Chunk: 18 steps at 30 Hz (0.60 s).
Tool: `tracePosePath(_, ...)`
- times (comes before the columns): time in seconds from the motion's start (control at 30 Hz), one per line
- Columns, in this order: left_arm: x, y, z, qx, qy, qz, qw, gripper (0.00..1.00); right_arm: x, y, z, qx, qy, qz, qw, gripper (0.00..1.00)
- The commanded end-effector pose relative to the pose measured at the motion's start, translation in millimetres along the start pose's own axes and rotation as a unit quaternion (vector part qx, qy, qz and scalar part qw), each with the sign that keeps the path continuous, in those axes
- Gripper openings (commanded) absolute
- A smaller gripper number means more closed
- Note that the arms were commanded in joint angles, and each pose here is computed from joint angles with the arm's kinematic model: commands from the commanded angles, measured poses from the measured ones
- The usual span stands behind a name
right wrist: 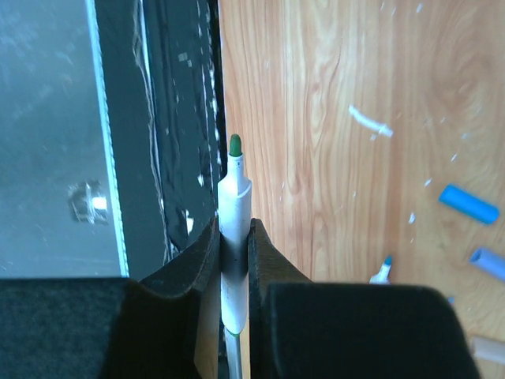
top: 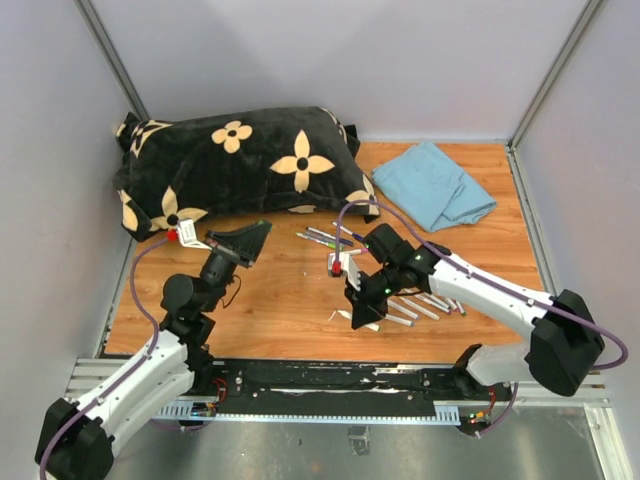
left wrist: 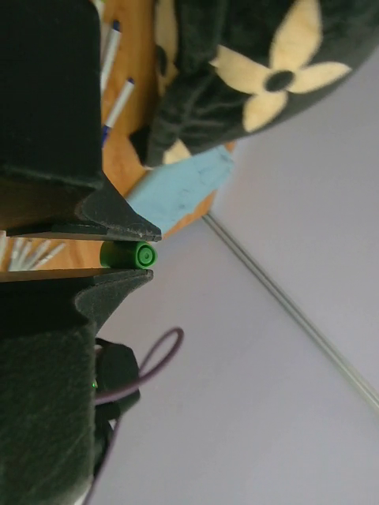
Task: Open the pen caps
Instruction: Open the pen cap from the pen, then place the pen at the center of the board.
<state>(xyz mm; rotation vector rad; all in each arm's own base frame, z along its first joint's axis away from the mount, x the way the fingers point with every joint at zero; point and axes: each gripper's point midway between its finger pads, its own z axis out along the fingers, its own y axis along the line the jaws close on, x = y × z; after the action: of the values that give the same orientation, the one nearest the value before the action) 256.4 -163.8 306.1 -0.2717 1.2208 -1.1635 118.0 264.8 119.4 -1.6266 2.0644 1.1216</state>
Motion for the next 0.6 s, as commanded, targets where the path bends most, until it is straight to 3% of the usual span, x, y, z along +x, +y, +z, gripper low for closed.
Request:
tracePosePath(0.0, 57, 50, -38, -0.074, 0.101, -0.029, 0.992, 0.00, 52, -13, -2, 0.069, 0.103, -0.035, 0.992, 0.06)
tracePosePath(0.17, 78, 61, -55, -0.084, 0.134, -0.060, 0.986, 0.00, 68, -36, -1, 0.115, 0.148, -0.053, 0.981, 0.08)
tracePosePath(0.57, 96, 73, -72, -0.104, 0.153, -0.101, 0.978, 0.00, 98, -54, 17, 0.146, 0.257, -0.045, 0.954, 0.10)
